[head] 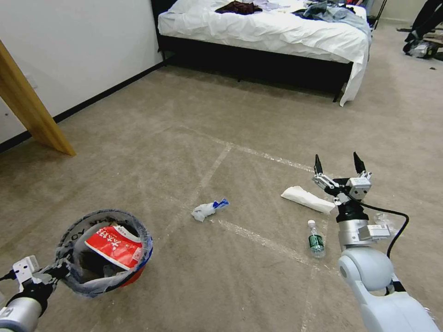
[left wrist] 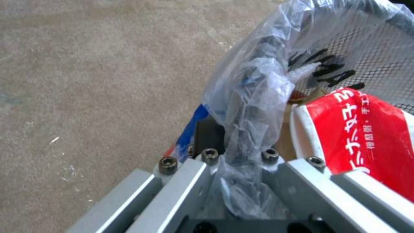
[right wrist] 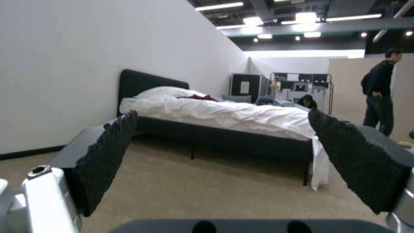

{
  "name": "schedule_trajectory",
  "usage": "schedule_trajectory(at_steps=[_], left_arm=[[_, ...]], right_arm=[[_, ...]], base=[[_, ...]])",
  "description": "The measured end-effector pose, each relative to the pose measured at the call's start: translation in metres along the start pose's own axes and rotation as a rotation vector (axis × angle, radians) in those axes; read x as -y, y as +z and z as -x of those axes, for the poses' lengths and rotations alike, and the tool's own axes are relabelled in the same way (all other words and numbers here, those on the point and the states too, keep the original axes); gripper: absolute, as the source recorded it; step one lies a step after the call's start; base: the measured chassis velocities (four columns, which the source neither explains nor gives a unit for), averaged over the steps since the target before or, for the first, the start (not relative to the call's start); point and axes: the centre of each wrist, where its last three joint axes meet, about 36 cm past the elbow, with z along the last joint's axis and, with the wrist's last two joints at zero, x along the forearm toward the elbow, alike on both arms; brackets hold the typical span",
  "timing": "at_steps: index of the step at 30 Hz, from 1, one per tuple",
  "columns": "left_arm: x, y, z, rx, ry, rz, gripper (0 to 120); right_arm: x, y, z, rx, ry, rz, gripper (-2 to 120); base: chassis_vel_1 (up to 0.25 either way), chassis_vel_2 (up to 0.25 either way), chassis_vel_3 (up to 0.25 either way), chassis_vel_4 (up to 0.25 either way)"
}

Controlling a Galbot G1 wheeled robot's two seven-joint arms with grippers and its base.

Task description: Pick up the trash bin and place the garbage on the floor into it.

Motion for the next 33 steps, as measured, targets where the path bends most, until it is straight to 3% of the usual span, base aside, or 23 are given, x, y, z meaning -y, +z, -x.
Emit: schedule_trajectory(at_steps=[6, 23, 33], left_arm=[[-0.0006, -0.0004, 0.0003, 0.0, 0.0, 0.0, 1], [-0.0055, -0.0021, 0.0027, 0.0, -0.009, -0.009, 1], [-0.0056, -0.001, 0.0024, -0.002, -0.01, -0.013, 1]], right_arm=[[-0.001, 0.0012, -0.0008, -0.005, -0.001, -0.002, 100], [0.0014, 0.0028, -0.0037, -0.002, 0.001, -0.01, 100], [0.0023, 0.0037, -0.0044, 0.002, -0.014, -0.015, 100]], base=[[-0.038, 0.042, 0.046, -0.039], [-0.178, 0.171, 0.166, -0.173], [-0.02, 0.01, 0.013, -0.014]])
